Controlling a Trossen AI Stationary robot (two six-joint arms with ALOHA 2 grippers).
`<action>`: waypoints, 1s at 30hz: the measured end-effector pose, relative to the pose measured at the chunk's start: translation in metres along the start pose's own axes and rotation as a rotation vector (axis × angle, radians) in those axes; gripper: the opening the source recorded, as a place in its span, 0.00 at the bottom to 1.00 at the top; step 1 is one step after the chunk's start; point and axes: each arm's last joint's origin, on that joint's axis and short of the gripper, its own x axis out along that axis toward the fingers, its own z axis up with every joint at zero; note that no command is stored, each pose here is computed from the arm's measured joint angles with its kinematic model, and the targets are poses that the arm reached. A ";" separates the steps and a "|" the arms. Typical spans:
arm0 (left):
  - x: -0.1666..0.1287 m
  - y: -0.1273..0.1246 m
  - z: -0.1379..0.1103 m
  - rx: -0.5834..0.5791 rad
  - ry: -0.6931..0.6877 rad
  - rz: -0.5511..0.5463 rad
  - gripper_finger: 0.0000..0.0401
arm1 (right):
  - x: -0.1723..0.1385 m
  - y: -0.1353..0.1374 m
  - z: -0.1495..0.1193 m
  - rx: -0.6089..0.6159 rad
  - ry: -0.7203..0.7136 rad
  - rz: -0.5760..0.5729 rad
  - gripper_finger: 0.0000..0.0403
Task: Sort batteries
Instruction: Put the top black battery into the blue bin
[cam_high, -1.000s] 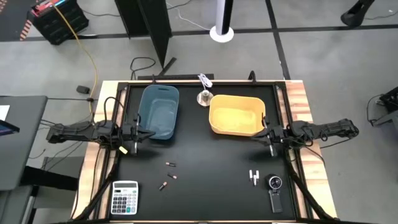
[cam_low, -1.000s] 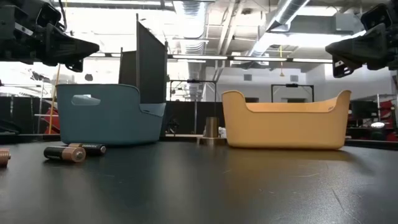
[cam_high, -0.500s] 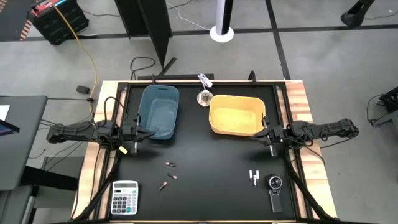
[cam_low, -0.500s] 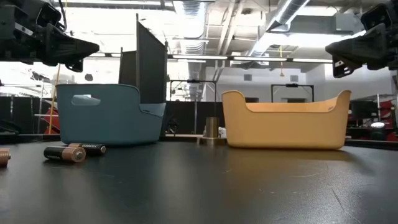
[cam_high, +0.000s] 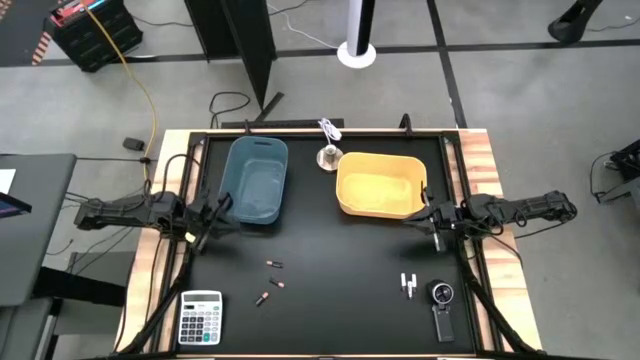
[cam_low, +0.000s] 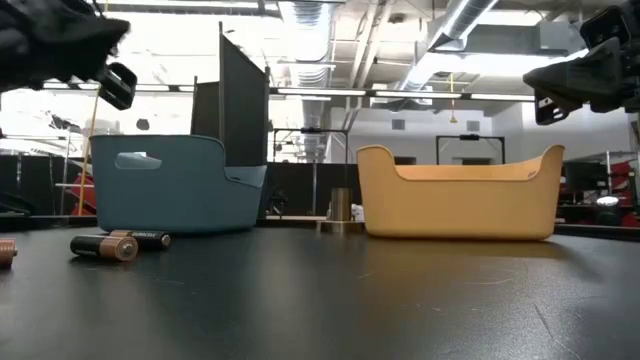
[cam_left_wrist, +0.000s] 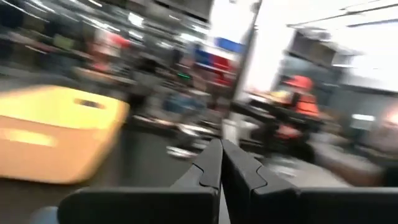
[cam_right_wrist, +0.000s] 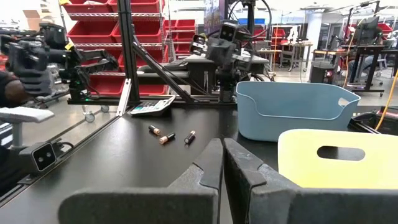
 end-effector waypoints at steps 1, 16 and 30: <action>0.000 -0.002 -0.001 -0.027 0.016 -0.039 0.00 | 0.000 0.000 0.000 -0.048 0.000 -0.002 0.08; 0.060 -0.039 0.025 0.165 0.463 0.029 0.27 | -0.002 -0.002 0.022 -0.269 -0.226 -0.052 0.08; 0.164 -0.068 -0.021 0.514 1.164 0.164 0.30 | -0.005 -0.002 0.030 -0.195 -0.310 -0.053 0.08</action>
